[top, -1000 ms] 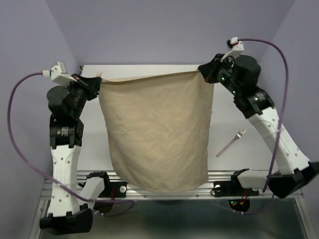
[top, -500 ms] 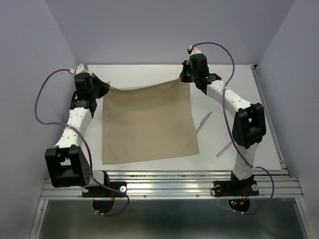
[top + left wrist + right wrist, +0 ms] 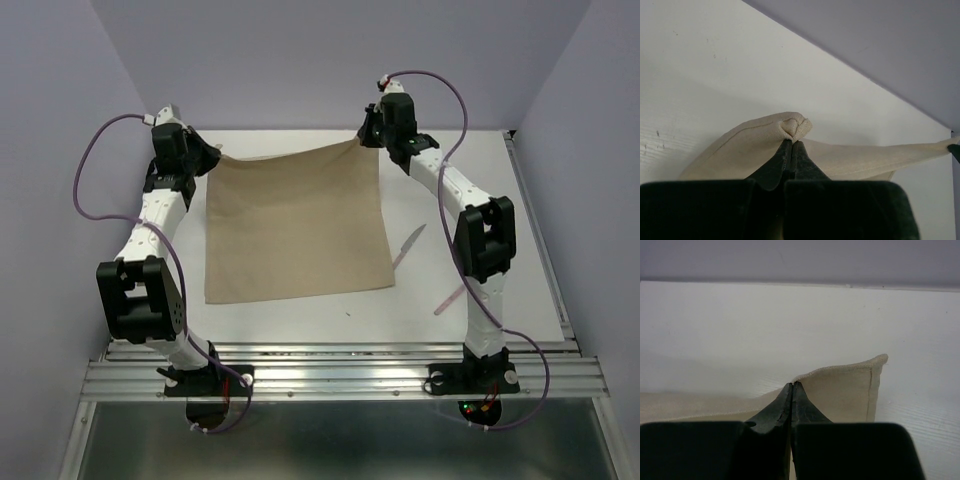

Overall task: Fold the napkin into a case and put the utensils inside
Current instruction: Fold and flatten the napkin at the center of the board.

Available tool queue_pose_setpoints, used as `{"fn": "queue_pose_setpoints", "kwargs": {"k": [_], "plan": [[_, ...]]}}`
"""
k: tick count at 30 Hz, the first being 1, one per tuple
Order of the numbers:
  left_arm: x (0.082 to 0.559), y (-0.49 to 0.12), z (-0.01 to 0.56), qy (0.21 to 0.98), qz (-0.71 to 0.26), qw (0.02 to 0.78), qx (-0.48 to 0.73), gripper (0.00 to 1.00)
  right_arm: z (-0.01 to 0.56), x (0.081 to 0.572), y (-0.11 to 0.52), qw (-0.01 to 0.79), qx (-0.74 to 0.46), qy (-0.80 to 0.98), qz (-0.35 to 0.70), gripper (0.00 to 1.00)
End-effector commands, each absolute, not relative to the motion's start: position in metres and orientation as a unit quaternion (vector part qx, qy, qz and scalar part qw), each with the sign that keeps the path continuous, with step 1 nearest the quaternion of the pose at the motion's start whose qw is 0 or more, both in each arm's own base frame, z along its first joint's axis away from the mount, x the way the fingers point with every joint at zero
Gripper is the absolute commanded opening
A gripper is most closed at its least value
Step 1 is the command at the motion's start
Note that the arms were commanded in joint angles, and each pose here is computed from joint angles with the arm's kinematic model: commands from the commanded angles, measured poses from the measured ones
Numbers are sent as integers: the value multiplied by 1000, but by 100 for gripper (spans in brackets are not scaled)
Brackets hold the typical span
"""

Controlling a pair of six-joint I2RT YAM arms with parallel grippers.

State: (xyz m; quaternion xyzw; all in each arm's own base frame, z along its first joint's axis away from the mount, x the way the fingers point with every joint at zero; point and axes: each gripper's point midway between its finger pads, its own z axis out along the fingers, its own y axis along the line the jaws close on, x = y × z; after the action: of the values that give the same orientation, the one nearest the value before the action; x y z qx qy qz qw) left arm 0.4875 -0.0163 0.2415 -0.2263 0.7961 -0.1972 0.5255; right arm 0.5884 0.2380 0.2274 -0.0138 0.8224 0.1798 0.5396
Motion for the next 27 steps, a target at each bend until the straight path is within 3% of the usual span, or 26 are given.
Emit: {"fn": "queue_pose_setpoints", "kwargs": {"k": [1, 10, 27], "plan": [[488, -16, 260, 791, -198, 542, -206, 0, 269, 564, 238, 558, -18, 801, 218, 1], [450, -21, 235, 808, -198, 513, -211, 0, 206, 474, 214, 499, -28, 837, 224, 1], [347, -25, 170, 815, -202, 467, -277, 0, 151, 338, 225, 383, -22, 879, 284, 1]]}}
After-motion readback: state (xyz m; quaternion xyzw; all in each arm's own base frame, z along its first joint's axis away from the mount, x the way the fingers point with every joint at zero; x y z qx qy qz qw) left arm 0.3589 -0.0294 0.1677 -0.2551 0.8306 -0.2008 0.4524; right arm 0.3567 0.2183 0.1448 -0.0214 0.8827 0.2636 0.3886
